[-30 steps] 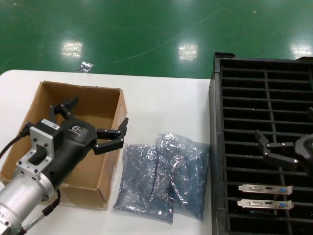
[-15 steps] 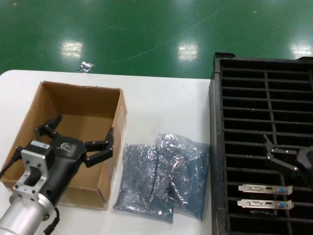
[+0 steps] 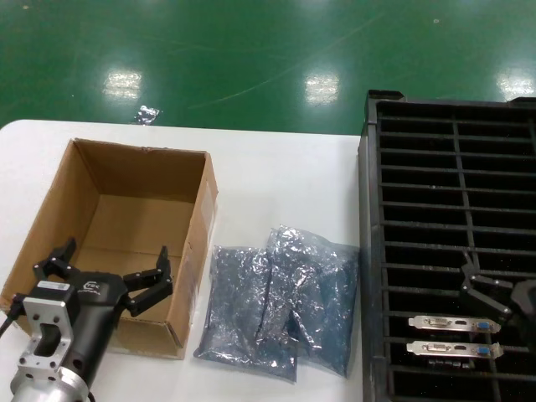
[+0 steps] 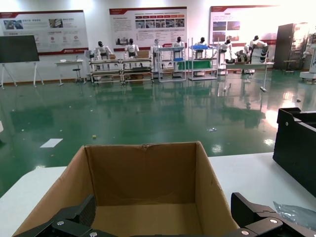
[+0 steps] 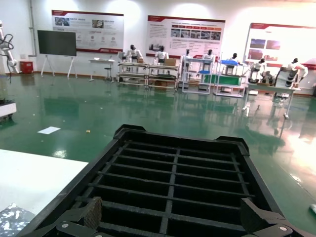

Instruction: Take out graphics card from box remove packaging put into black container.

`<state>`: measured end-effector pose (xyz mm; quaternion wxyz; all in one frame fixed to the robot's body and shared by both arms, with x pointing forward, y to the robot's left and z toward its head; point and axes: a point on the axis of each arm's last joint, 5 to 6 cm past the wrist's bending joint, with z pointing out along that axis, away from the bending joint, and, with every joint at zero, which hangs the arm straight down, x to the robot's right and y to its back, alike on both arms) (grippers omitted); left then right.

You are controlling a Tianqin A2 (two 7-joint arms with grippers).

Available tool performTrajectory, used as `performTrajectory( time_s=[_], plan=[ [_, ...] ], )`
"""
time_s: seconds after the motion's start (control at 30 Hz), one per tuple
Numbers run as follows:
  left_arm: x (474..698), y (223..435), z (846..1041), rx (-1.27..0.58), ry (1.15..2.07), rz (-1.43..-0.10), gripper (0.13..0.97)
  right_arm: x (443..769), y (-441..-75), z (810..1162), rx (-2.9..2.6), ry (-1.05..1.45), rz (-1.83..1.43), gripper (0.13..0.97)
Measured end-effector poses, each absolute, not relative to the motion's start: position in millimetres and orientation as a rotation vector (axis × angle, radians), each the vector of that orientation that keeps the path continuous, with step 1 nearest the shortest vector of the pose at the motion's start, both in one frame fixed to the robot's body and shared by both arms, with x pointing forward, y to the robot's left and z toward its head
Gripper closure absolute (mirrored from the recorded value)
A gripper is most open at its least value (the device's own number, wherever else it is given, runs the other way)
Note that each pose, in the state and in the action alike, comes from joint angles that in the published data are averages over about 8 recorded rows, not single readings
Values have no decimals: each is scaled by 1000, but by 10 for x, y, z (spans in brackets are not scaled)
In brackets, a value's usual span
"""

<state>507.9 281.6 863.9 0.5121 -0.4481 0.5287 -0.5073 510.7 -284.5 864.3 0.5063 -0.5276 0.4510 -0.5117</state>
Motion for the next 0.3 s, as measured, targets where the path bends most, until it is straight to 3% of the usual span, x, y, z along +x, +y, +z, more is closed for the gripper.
performTrajectory(
  time_s=[0.3],
  plan=[
    [5066, 2813, 8618, -1089, 1267, -1214, 132, 5101, -2835, 8621, -1270, 1098, -1237, 130]
  ],
)
